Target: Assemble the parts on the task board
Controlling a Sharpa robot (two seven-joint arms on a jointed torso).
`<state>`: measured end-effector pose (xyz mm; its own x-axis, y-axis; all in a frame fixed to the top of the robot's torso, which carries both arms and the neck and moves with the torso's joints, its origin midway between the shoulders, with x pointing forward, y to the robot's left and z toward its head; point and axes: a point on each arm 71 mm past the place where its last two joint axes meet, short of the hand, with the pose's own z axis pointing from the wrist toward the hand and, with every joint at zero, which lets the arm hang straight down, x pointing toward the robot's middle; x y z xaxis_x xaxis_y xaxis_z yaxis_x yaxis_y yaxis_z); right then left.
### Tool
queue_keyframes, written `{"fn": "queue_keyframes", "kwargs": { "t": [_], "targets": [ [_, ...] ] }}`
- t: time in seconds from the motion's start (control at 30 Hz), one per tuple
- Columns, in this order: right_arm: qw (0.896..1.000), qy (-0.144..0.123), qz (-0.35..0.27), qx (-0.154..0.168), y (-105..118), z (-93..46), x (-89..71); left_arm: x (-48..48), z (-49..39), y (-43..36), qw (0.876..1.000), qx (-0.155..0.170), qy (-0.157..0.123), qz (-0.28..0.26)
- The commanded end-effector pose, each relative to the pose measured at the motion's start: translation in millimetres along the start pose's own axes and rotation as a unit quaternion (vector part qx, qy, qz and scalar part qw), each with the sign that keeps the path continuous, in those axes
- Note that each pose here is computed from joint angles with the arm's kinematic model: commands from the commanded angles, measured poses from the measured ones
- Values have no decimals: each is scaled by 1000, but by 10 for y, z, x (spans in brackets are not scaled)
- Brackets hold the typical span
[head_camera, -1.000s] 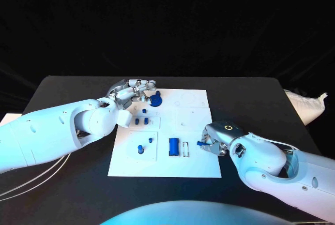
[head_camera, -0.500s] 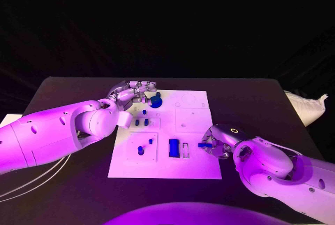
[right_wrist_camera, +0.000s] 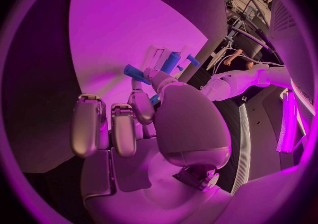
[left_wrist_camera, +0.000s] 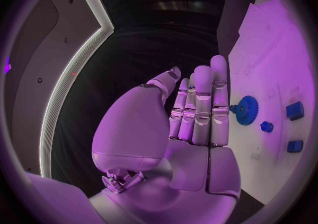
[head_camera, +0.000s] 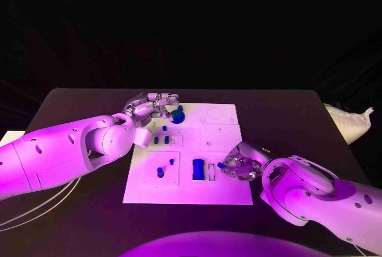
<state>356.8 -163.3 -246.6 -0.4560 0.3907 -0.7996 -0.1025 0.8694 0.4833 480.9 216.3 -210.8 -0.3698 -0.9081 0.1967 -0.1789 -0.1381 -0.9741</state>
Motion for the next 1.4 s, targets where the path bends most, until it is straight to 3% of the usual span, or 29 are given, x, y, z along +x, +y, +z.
{"fn": "queue_keyframes", "kwargs": {
  "t": [0.03,0.3,0.73,1.4],
  "targets": [
    [999,33,28,14,9,15,61,41,5,-4,1000,3,13,-2],
    [997,68,14,15,43,84,140,56,6,-2,1000,2,15,-2],
    [998,50,22,14,87,153,147,67,9,0,1000,1,18,-3],
    [998,49,26,13,111,189,155,77,8,3,1000,-1,22,-2]
  ]
}}
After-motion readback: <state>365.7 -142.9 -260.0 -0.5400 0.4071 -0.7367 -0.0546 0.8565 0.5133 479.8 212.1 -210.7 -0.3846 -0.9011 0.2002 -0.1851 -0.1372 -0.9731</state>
